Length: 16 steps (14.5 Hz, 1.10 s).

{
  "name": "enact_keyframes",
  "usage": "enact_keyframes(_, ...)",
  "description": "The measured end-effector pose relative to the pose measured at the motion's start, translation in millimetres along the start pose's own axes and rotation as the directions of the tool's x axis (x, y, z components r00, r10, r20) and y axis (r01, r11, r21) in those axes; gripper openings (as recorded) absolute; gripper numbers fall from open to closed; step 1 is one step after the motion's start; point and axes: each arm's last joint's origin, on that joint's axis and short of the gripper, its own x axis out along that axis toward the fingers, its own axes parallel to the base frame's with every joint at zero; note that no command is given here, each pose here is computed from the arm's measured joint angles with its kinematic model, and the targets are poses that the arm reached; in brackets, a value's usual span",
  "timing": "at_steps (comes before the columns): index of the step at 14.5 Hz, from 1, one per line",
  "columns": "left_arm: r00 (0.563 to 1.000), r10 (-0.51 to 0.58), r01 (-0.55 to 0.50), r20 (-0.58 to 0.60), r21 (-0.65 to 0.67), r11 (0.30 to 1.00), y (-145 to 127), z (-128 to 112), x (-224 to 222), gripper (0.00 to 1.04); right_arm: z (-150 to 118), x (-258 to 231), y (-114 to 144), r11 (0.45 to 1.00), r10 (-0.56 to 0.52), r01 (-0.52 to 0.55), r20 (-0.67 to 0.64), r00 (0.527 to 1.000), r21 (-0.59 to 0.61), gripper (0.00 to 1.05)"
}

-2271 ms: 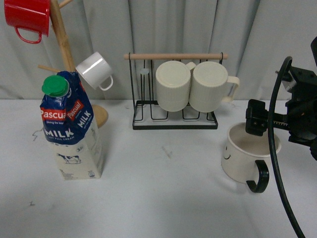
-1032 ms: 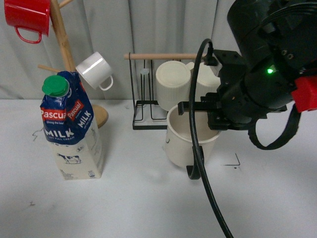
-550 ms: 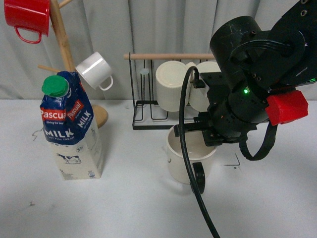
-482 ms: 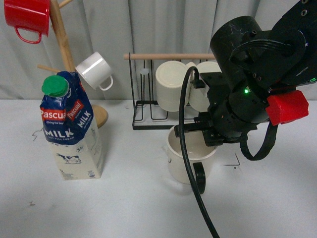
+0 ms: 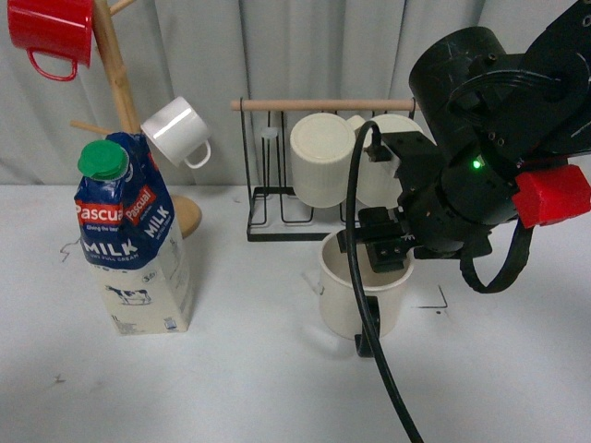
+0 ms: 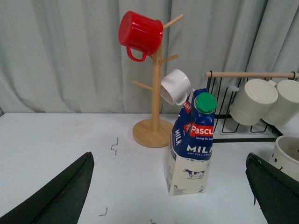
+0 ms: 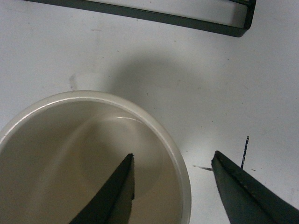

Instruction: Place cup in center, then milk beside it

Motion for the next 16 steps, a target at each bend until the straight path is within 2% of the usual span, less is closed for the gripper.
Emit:
enact_keyframes(1, 1.0, 0.0, 0.0, 0.0, 0.0, 1.0, 0, 0, 0, 0.98, 1, -4, -1, 1.0, 0.01, -0.01, 0.011, 1.0, 0.002, 0.63)
enact_keyframes(2, 1.0, 0.0, 0.0, 0.0, 0.0, 1.0, 0, 0, 0, 0.98, 6, -17, -2, 0.999, 0.035, -0.036, 0.058, 0.998, 0.004, 0.77)
enact_keyframes(4, 1.0, 0.0, 0.0, 0.0, 0.0, 1.0, 0, 0, 0, 0.98, 18, -60, -5, 0.994, 0.108, -0.108, 0.244, 0.964, -0.012, 1.0)
enact_keyframes(5, 1.0, 0.0, 0.0, 0.0, 0.0, 1.0, 0, 0, 0, 0.98, 20, -84, -9, 0.99, 0.139, -0.138, 0.329, 0.934, -0.026, 0.97)
enact_keyframes(6, 1.0, 0.0, 0.0, 0.0, 0.0, 1.0, 0, 0, 0, 0.98, 15, -119, -16, 0.983, 0.179, -0.176, 0.445, 0.878, -0.048, 0.98)
enact_keyframes(7, 1.0, 0.0, 0.0, 0.0, 0.0, 1.0, 0, 0, 0, 0.98, 6, -137, -19, 0.998, 0.058, -0.055, 0.634, 0.771, -0.024, 0.9)
enact_keyframes(8, 1.0, 0.0, 0.0, 0.0, 0.0, 1.0, 0, 0, 0, 0.98, -26, -164, -34, 0.989, -0.149, 0.101, 0.753, 0.641, 0.109, 0.75)
enact_keyframes(9, 1.0, 0.001, -0.001, 0.0, 0.0, 1.0, 0, 0, 0, 0.98, -75, -198, -56, 0.966, -0.256, 0.165, 0.783, 0.567, 0.197, 0.57)
enact_keyframes(10, 1.0, -0.002, 0.002, 0.0, 0.0, 1.0, 0, 0, 0, 0.98, -107, -217, -61, 0.957, -0.289, 0.176, 0.812, 0.507, 0.23, 0.4)
enact_keyframes(11, 1.0, -0.001, 0.001, 0.0, 0.0, 1.0, 0, 0, 0, 0.98, -128, -215, -60, 0.967, -0.255, 0.164, 0.814, 0.523, 0.197, 0.22)
enact_keyframes(12, 1.0, 0.0, 0.0, -0.001, 0.0, 1.0, 0, 0, 0, 0.98, -143, -209, -62, 0.966, -0.258, 0.17, 0.792, 0.553, 0.195, 0.1)
enact_keyframes(13, 1.0, 0.0, 0.0, 0.0, 0.0, 1.0, 0, 0, 0, 0.98, -157, -209, -64, 0.963, -0.266, 0.178, 0.789, 0.554, 0.2, 0.02)
enact_keyframes(16, 1.0, 0.0, 0.0, 0.0, 0.0, 1.0, 0, 0, 0, 0.98, -174, -214, -66, 0.965, -0.259, 0.172, 0.803, 0.537, 0.196, 0.02)
